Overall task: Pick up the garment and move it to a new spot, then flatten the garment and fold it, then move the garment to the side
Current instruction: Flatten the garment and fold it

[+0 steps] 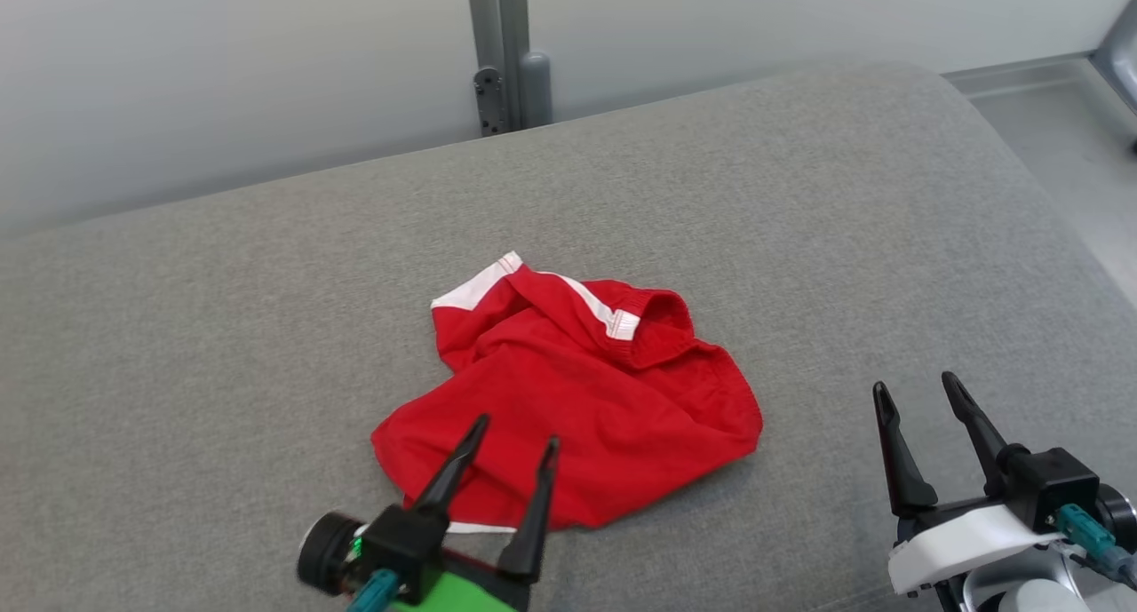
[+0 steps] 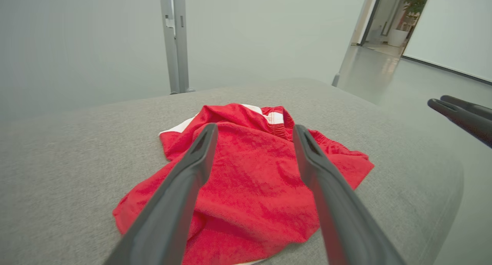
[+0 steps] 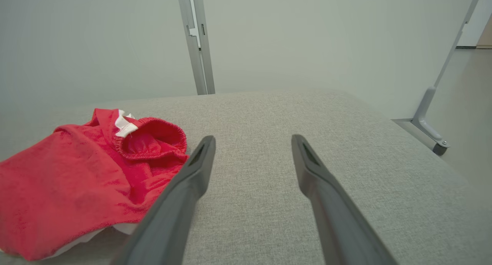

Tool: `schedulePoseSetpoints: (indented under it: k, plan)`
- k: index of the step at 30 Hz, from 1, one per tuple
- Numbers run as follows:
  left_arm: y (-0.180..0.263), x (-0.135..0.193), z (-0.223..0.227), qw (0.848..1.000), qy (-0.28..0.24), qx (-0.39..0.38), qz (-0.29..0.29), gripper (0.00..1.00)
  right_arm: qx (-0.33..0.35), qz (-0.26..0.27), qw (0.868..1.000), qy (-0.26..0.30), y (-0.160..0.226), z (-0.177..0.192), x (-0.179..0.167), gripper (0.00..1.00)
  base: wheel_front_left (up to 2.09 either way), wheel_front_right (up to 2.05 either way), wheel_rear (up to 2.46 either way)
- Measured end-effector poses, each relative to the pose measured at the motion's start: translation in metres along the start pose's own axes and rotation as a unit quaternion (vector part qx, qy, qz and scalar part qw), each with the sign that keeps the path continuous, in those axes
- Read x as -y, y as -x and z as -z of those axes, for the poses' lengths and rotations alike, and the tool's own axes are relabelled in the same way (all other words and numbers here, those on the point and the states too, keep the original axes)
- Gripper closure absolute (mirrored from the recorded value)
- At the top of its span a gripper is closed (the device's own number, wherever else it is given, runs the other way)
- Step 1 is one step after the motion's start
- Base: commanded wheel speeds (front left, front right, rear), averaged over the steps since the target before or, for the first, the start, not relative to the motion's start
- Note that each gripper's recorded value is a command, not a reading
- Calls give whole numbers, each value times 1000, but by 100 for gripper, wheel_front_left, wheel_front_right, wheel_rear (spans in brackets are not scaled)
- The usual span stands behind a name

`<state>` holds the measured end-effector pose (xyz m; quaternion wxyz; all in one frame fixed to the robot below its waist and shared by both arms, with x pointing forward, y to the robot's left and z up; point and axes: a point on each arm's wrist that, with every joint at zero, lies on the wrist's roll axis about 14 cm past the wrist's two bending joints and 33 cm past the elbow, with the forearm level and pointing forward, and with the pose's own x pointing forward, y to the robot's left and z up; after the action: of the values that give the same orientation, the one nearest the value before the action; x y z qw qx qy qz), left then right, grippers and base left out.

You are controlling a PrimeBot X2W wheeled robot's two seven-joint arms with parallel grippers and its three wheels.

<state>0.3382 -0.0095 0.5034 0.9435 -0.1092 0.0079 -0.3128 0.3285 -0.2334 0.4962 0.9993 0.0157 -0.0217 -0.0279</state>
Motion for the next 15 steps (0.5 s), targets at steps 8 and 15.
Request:
schedulePoseSetpoints:
  k: [8,15]
  plan:
    - [-56,104,-1,977,-48,-45,202,0,17,53,998,-5,5,-12,27,0,0,0,0]
    - [-68,141,59,938,-102,-168,284,0,-2,112,994,-14,24,-2,52,0,0,0,0]
